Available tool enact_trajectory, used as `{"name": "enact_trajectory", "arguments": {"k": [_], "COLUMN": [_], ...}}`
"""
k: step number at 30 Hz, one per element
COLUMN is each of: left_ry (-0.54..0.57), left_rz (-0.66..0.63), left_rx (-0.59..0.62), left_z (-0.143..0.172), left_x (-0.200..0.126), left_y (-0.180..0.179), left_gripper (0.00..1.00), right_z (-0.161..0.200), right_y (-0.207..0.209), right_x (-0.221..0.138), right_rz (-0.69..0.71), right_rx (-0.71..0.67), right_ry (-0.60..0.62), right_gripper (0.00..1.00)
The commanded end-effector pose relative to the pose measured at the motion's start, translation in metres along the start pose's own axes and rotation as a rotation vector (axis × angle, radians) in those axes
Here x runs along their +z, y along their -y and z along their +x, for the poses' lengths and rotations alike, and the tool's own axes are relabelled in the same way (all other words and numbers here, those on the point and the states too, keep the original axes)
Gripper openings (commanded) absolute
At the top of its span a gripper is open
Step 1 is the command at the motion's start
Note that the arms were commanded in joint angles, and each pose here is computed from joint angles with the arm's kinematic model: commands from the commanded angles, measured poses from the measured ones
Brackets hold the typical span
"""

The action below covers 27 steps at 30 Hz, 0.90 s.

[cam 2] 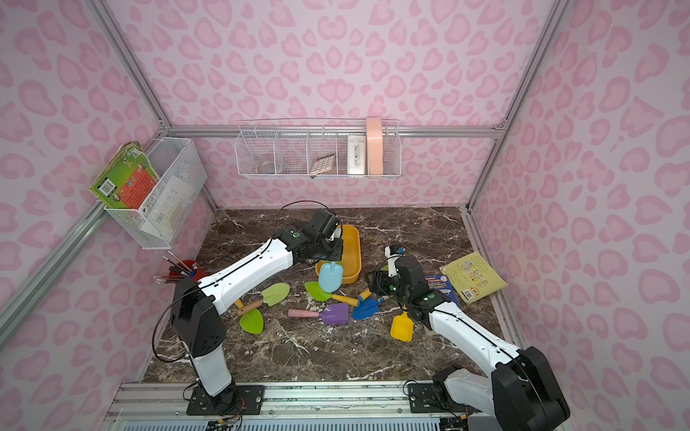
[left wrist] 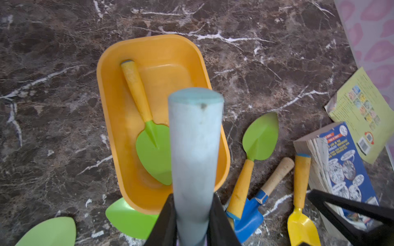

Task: Put the shovel into the storage box
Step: Place the shovel in the storage box.

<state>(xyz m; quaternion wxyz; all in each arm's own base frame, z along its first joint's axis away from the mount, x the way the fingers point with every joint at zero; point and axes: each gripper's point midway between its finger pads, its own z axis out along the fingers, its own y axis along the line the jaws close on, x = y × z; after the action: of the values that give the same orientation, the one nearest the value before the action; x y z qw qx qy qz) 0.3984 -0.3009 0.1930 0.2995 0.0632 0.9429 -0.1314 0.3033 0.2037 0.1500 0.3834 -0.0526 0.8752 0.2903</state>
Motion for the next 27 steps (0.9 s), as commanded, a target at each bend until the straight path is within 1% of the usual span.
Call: {"name": "enact_trajectory", "arguments": {"k": [1, 6, 10, 14, 18, 27], "left_ry": [0.022, 0.043, 0.043, 0.02, 0.01, -0.028], "left_rz": [-0.046, -0.094, -0.109, -0.141, -0.18, -0.216], "left_rx": [0.002, -0.023, -0.038, -0.042, -0.022, -0.063], "left_z": [-0.018, -0.043, -0.049, -0.044, -0.036, -0.017], "left_x": [0.012, 0.042, 0.067, 0.091, 0.111, 0.139], "left_y": [-0.01, -0.023, -0.029, -0.039, -0.05, -0.069], "left_gripper": [0.13, 0.13, 0.14, 0.14, 0.15, 0.17], "right_z": [-0.008, -0.008, -0.008, -0.008, -0.006, -0.003], "right_y": [-0.005, -0.004, -0.002, 0.0, 0.002, 0.006], "right_x": [0.0, 0.0, 0.0, 0.002, 0.004, 0.006], "right_rz": [-0.013, -0.005, 0.004, 0.009, 0.013, 0.024], "right_rx": [-0.016, -0.016, -0.016, -0.016, -0.012, -0.005], "right_ry": [0.026, 0.027, 0.028, 0.025, 0.019, 0.006], "right_gripper": [0.73, 0.73, 0.73, 0.73, 0.73, 0.73]}}
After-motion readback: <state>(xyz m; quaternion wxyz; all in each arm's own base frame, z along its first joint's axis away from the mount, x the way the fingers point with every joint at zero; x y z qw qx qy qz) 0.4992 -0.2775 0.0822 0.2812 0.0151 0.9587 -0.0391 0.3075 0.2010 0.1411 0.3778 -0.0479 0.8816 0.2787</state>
